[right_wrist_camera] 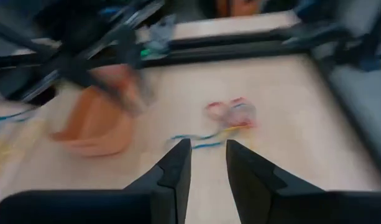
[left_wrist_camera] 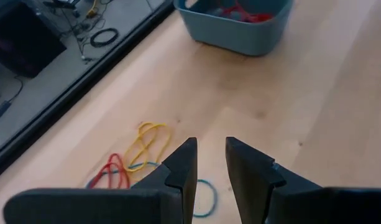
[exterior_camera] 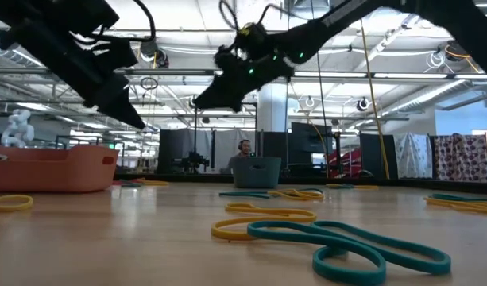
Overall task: Sort rubber bands into baskets
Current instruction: Put the red rubber band into the blue bin
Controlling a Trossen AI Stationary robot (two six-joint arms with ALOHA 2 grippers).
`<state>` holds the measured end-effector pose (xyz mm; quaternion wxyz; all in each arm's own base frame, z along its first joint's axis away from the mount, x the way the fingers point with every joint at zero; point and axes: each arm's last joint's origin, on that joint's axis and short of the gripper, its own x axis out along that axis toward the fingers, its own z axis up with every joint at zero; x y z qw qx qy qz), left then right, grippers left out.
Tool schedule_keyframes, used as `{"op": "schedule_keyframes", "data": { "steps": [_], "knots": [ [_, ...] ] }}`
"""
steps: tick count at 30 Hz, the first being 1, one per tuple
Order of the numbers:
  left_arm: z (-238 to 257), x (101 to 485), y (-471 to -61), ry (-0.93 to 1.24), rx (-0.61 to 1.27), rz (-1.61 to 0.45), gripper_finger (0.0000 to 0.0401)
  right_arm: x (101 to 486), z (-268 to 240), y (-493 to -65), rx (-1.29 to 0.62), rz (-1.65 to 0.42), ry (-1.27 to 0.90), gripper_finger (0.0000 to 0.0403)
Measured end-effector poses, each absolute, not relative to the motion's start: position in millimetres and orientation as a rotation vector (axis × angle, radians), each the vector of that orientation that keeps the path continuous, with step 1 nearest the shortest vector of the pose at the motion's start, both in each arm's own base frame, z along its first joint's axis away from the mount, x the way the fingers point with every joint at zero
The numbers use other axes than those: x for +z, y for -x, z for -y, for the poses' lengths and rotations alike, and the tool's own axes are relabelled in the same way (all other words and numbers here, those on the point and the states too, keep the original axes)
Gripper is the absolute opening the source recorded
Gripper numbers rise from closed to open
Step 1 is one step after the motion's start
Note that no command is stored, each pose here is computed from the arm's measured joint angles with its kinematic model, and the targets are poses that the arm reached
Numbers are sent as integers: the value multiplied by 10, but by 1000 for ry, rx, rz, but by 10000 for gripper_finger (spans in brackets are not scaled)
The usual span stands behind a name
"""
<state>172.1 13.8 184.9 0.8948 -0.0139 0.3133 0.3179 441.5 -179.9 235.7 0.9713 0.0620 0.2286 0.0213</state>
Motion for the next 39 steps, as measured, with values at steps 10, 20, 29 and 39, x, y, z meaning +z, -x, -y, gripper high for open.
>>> {"op": "schedule_keyframes", "data": {
  "steps": [10, 20, 29, 39],
  "knots": [
    [-842, 1879, -1630, 427, 759, -759, 93, 2307, 1921, -4240, 165, -584, -167, 96],
    [-1326, 1748, -1672, 623, 871, -838, 93, 2648, 2016, -3804, 143, -700, -187, 96],
    [-1646, 1559, -1830, 678, 892, -943, 93, 2575, 1955, -3681, 207, -822, -171, 96],
    [-1764, 1440, -1858, 700, 914, -983, 93, 2536, 1933, -3675, 217, -839, -172, 96]
  ]
}}
